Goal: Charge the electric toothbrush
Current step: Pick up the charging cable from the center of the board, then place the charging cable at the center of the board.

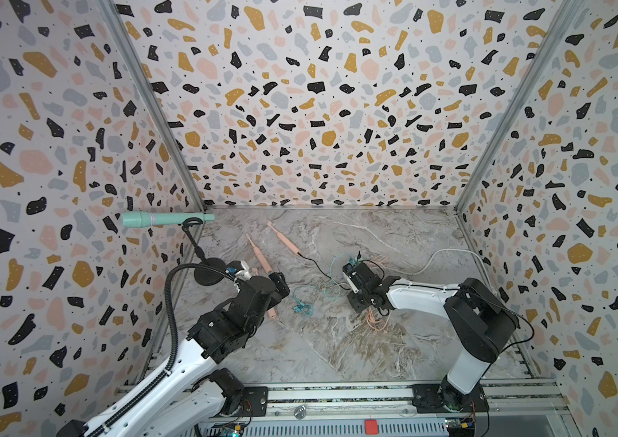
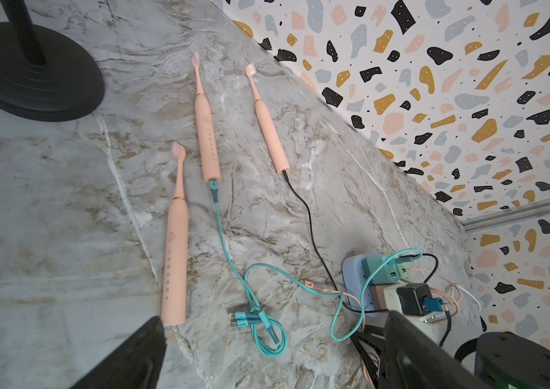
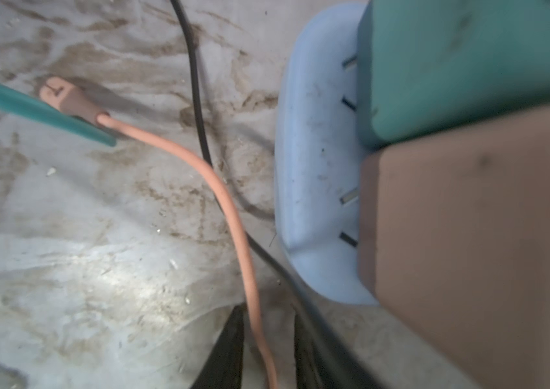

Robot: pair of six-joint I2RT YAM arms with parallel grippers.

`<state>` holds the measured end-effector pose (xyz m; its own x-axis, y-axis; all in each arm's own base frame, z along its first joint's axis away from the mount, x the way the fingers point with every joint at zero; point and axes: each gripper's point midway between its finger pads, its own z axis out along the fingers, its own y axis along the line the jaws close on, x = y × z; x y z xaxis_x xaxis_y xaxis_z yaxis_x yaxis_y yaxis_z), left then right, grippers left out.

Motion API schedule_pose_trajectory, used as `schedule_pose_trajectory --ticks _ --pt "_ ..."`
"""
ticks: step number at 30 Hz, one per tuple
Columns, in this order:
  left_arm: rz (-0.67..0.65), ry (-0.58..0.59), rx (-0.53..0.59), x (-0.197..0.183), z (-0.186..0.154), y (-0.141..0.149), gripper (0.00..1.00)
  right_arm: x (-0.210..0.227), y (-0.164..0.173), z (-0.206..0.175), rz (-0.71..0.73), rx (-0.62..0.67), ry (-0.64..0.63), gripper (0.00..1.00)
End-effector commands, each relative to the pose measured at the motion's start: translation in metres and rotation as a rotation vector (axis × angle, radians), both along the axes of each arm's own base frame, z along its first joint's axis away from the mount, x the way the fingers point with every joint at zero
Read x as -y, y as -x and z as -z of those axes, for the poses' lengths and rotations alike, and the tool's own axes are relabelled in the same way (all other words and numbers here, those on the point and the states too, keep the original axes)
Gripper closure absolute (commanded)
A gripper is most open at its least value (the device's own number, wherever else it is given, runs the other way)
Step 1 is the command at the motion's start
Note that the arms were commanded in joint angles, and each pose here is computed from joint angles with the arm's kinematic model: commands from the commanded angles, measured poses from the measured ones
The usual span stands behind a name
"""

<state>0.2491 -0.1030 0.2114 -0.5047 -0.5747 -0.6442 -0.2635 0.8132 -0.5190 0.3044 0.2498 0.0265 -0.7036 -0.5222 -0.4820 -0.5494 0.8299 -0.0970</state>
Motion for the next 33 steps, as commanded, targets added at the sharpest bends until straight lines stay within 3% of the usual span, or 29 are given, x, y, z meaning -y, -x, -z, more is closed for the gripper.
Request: schedule_pose_trajectory --ticks 1,4,13,17,22,26,30,33 --pt "-0.015 -0.006 0.007 -0.003 0.001 -0.002 0.01 0.007 -0.003 0.002 0.015 0.024 0.025 0.84" --pt "-0.016 -0.008 0.007 -0.004 0.001 -0.002 0.0 0.007 -0.001 -0.007 0.012 0.028 0.03 1.0" --pt "-0.022 -0.008 0.011 -0.007 0.001 -0.001 0.01 0.001 0.04 -0.054 -0.045 0.094 0.044 1.0" --pt "-0.02 -0.003 0.014 -0.006 0.001 -0.001 0.01 0.007 0.064 -0.06 -0.033 0.038 0.006 1.0" --pt "-0.013 0.006 0.016 -0.003 -0.001 -0.003 0.0 0.046 0.088 -0.043 0.062 -0.059 0.167 1.0" --pt "-0.012 0.009 0.017 -0.003 -0.001 -0.003 0.01 0.046 0.105 -0.055 0.083 -0.053 0.114 1.0" --pt "-0.009 0.016 0.014 -0.002 0.001 -0.002 0.01 0.07 0.099 -0.068 0.253 -0.012 0.077 1.0" --pt "-0.005 0.024 0.011 -0.001 0.002 -0.002 0.0 0.052 0.119 -0.06 0.201 -0.116 -0.032 1.0"
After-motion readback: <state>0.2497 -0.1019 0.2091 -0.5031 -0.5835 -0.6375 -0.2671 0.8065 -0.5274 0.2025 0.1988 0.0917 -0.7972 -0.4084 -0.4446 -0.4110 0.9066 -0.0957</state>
